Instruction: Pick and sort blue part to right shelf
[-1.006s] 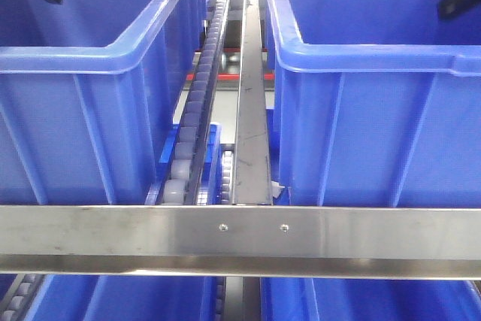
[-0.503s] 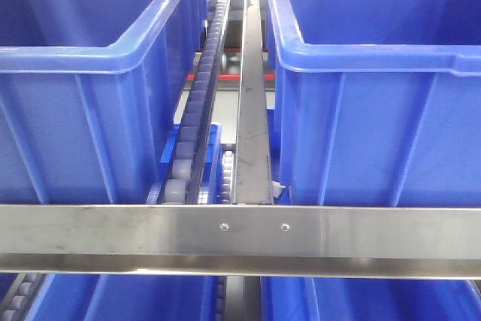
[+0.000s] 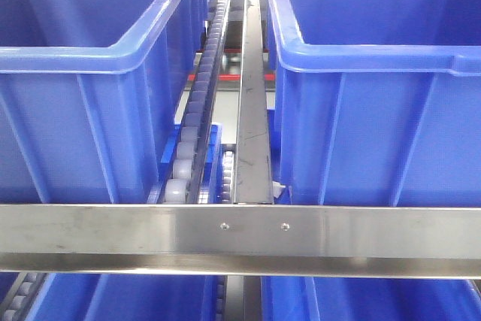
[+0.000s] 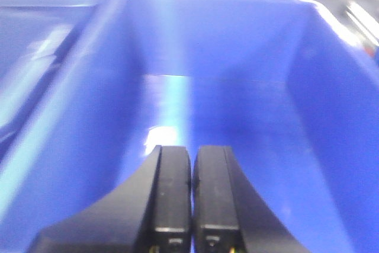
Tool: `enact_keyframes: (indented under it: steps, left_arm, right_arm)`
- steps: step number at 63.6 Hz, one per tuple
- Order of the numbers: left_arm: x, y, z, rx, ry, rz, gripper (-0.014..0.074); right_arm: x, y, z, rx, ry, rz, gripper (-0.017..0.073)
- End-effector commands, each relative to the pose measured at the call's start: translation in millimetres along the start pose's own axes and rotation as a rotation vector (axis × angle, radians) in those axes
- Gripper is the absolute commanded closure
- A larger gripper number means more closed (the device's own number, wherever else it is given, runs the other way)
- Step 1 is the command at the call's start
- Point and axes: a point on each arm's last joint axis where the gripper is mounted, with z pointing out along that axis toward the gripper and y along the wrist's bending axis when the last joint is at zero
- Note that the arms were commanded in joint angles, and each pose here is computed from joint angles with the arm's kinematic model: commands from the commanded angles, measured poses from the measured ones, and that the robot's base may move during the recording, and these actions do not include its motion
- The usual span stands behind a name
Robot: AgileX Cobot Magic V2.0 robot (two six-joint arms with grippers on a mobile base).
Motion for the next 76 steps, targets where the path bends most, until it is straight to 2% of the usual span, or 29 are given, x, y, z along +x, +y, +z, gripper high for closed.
enact_keyframes:
  steps: [1, 18, 51, 67, 76]
  left_arm:
    - [-5.9, 2.6, -21.8, -0.009, -0.159, -0.016, 0.0468]
    - [23.5, 5.0, -61.0, 0.001, -0.254, -0.017, 0.0468]
    - [27.2, 5.3, -63.1, 0.002, -0.258, -0.017, 0.0469]
    - [27.2, 5.3, -63.1, 0.002, -0.258, -0.017, 0.0469]
    - [27.2, 5.3, -63.1, 0.002, -0.258, -0.017, 0.0469]
  right_arm:
    - [-8.2, -0.8, -16.8, 0.002, -0.157, -0.005, 0.0529]
    - [21.6, -2.3, -46.6, 0.0, -0.213, -0.004, 0.0529]
    - [27.5, -2.6, -46.5, 0.0, -0.197, -0.004, 0.0529]
    - [43.3, -3.3, -60.3, -0.001, -0.208, -0.004, 0.0529]
    - [60.7, -6.1, -68.7, 0.03, -0.219, -0.007, 0.0529]
